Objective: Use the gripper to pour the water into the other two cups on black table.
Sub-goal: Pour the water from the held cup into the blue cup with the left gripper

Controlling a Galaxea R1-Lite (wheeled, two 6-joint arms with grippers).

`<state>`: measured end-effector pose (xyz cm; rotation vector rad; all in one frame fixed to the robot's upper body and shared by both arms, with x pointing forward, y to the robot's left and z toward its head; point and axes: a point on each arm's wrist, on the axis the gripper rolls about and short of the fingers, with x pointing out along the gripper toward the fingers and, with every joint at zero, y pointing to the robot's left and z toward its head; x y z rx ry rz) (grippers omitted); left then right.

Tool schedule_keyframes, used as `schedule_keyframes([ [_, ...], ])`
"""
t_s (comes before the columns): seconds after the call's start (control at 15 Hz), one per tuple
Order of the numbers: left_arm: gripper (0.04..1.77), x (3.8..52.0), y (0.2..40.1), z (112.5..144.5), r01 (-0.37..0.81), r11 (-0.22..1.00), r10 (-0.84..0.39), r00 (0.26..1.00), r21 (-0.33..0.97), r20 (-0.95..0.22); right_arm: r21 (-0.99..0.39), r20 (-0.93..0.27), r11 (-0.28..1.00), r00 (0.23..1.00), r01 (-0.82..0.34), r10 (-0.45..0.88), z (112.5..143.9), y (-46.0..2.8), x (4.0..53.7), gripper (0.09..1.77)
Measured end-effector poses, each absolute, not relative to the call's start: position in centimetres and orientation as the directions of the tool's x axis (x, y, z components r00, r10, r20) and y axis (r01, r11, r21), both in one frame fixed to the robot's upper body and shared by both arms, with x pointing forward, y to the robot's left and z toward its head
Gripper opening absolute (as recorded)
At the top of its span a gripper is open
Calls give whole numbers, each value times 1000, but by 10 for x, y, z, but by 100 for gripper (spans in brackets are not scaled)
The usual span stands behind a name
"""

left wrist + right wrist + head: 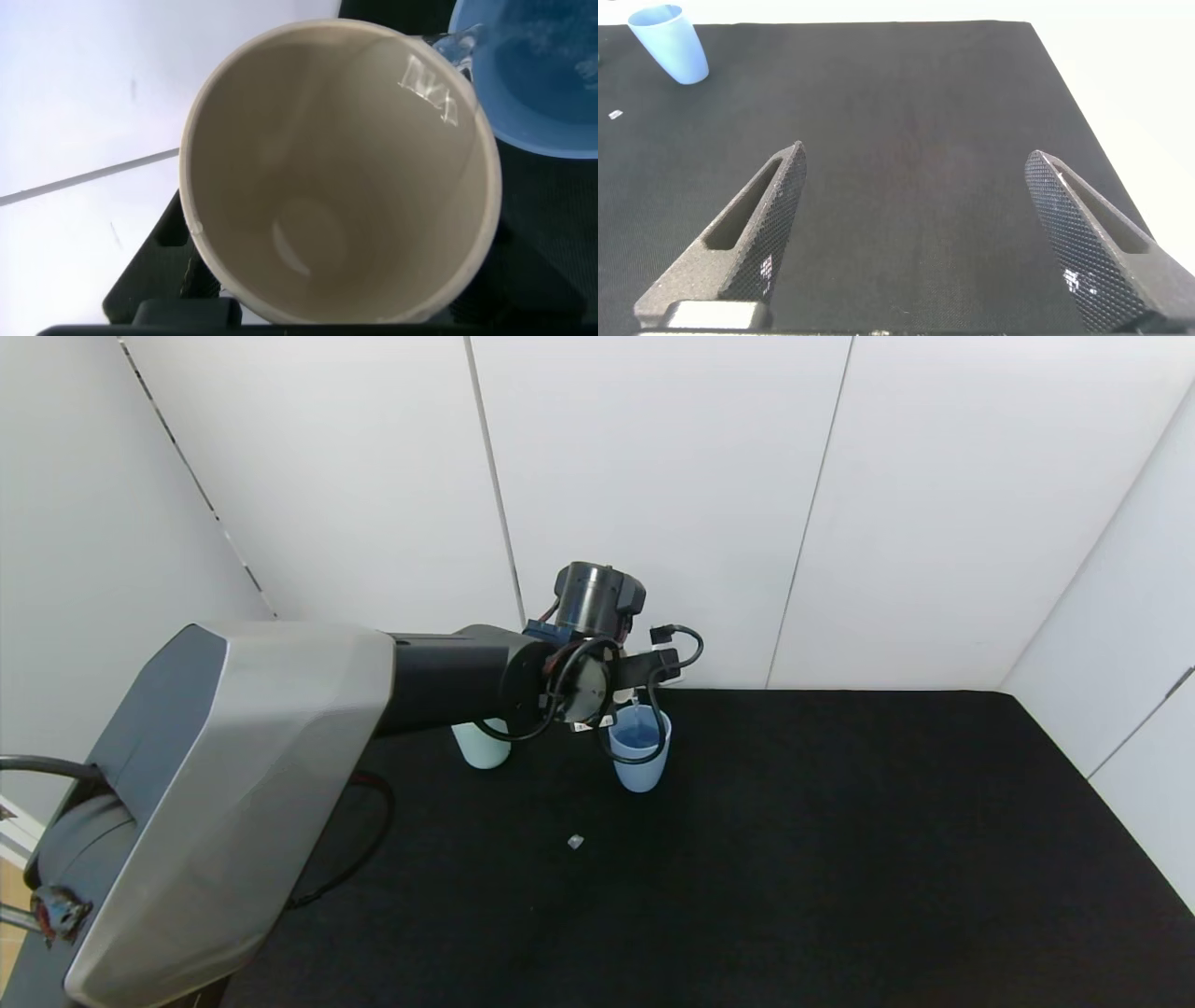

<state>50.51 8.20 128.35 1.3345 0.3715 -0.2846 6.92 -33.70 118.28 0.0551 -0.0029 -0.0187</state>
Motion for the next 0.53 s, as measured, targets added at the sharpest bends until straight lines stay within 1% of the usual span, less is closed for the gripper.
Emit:
schedule_keyframes([
  [0.2,125,507,88,1284,412,263,12,903,872,-430,55,3,998,1000,19,-19,1183,-337,69,171],
  [0.4,125,508,94,1284,407,374,21,895,834,-446,55,3,998,1000,19,-20,1183,-337,69,171],
  [0.53,125,506,99,1282,437,457,2,870,774,-492,55,3,998,1000,20,-20,1183,-337,69,171],
])
